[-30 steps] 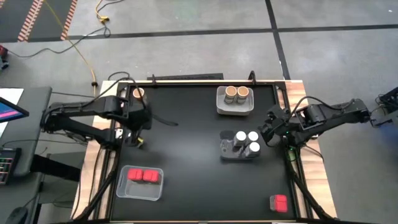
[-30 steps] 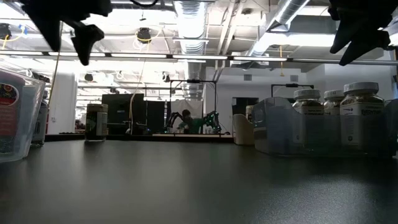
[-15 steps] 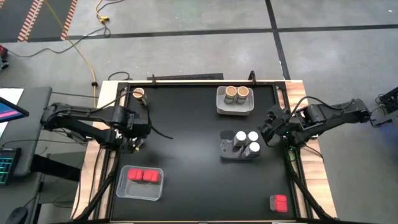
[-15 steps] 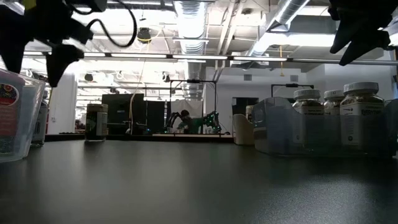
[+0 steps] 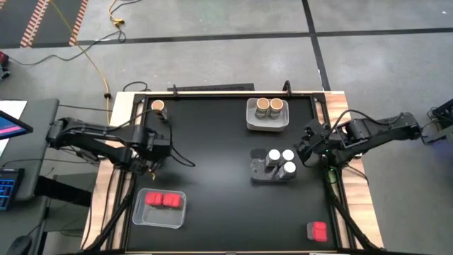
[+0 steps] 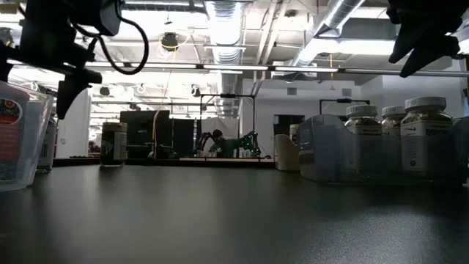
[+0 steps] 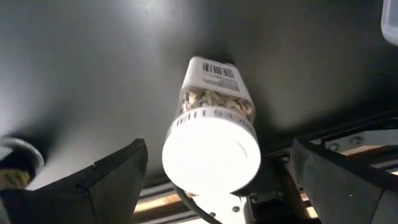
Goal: Sort spices by type
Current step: Put the white spice bottle in the black bin
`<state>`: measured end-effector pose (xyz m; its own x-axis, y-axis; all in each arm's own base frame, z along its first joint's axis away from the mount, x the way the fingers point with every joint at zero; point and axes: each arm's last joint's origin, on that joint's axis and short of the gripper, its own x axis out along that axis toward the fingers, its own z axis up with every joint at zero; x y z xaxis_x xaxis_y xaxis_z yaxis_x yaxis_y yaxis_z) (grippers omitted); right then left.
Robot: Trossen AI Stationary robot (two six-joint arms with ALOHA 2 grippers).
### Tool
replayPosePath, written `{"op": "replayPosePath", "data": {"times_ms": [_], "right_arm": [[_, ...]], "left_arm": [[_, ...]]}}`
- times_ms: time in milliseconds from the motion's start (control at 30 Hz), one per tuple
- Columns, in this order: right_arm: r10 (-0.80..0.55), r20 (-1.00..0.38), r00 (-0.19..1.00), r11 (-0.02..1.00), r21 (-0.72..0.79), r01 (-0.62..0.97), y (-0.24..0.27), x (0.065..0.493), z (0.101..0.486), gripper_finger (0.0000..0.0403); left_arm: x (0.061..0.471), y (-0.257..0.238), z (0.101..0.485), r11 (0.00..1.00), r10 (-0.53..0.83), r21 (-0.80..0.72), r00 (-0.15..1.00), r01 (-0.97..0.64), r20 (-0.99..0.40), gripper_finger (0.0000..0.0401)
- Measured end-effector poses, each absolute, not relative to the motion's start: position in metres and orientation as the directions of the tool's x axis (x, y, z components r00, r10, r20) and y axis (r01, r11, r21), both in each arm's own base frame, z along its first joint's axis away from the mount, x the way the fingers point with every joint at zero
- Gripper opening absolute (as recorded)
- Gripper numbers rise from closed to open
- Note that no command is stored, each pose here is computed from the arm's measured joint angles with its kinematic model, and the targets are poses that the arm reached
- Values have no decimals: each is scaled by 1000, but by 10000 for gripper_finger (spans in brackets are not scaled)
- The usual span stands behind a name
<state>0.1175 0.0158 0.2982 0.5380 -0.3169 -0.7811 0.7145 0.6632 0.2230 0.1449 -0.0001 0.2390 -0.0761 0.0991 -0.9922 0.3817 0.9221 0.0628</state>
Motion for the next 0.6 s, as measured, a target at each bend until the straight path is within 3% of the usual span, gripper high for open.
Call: {"op": "replayPosePath", "data": {"times_ms": [233, 600], "right_arm": [[-317, -781, 538, 660, 225, 716, 16, 118, 298, 297], [-317, -781, 538, 652, 232, 721, 16, 118, 298, 297]], "left_arm": [[151, 0, 234, 885, 121, 103, -11, 455, -993, 380], [151, 0, 232, 771, 112, 84, -5, 631, -994, 356]]}}
